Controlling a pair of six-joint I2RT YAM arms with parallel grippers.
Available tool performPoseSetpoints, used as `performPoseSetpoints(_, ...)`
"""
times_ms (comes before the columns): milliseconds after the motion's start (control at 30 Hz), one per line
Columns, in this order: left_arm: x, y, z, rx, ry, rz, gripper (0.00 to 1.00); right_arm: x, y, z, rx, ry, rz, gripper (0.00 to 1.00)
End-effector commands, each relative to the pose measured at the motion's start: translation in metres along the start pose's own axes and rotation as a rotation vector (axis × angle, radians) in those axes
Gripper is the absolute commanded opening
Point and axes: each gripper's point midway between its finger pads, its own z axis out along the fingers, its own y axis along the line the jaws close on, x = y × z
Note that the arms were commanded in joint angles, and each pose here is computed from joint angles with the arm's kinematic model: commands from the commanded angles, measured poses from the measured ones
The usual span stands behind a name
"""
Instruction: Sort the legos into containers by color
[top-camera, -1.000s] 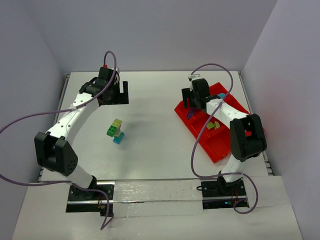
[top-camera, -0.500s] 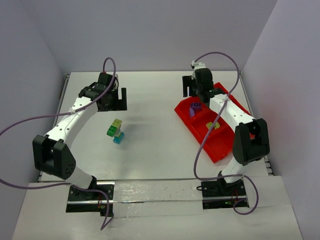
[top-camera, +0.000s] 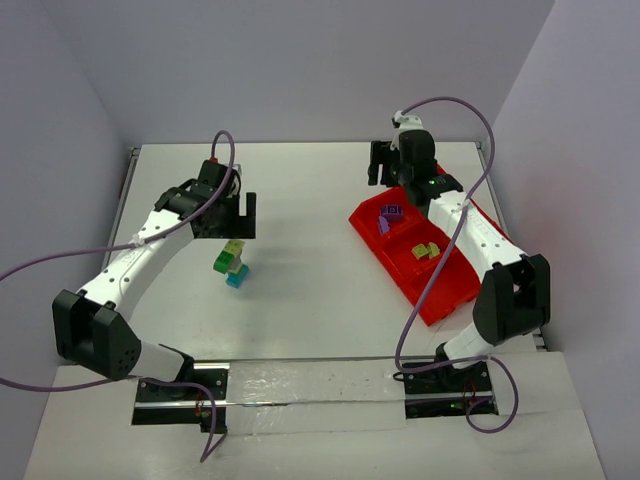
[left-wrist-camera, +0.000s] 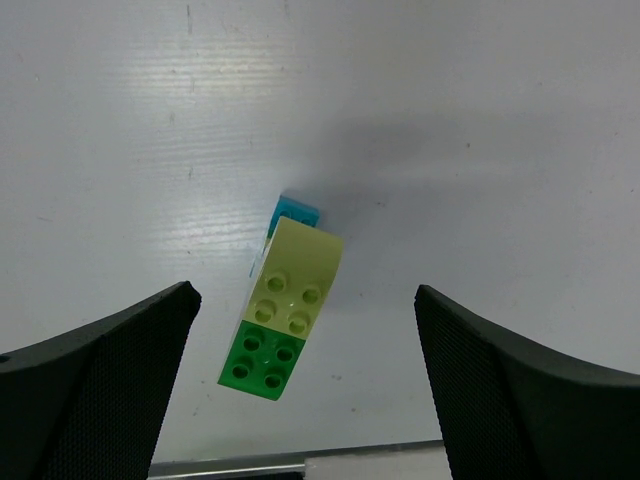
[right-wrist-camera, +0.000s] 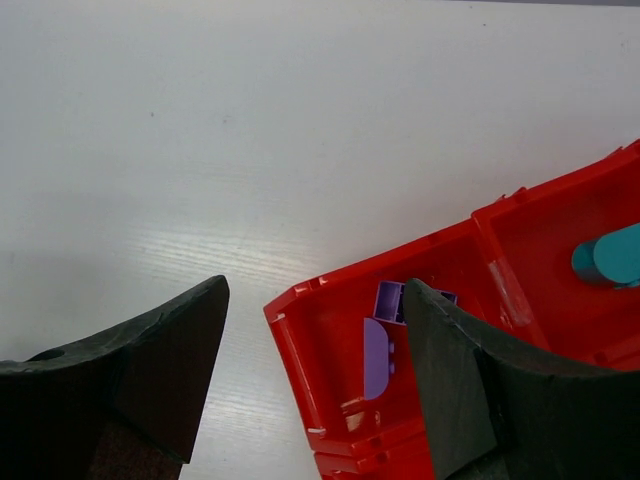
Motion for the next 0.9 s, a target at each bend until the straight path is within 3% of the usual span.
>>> performPoseSetpoints(0, 0.014, 0.006, 0.000, -0.034, 0.028, -0.014, 0.97, -0.023, 0.015, -0.008, -0.033, 0.025, 0.060, 0.77)
performPoseSetpoints(333, 0.028, 0.011, 0.018, -0.074, 0.076, -0.017, 0.82, -0.018, 0.013, -0.005, -0.017, 0.044, 0.043, 0.72)
performPoseSetpoints(500, 0.028, 0.012, 0.019, -0.077, 0.072, -0.014, 0.60, -0.018, 0.012, -0.005, -0.014, 0.045, 0.042, 0.71)
performPoseSetpoints(767, 0.032, 0.012, 0.022, -0.082, 0.083, -0.012, 0.41, -0.020, 0.013, -0.007, -0.019, 0.038, 0.044, 0.71)
performPoseSetpoints(833, 0.030, 0.012, 0.022, -0.082, 0.083, -0.011, 0.33, -0.021, 0.013, -0.008, -0.022, 0.036, 0.044, 0.71)
performPoseSetpoints(867, 0.026, 0.012, 0.020, -0.080, 0.075, -0.012, 0.22, -0.022, 0.013, -0.009, -0.023, 0.034, 0.045, 0.71)
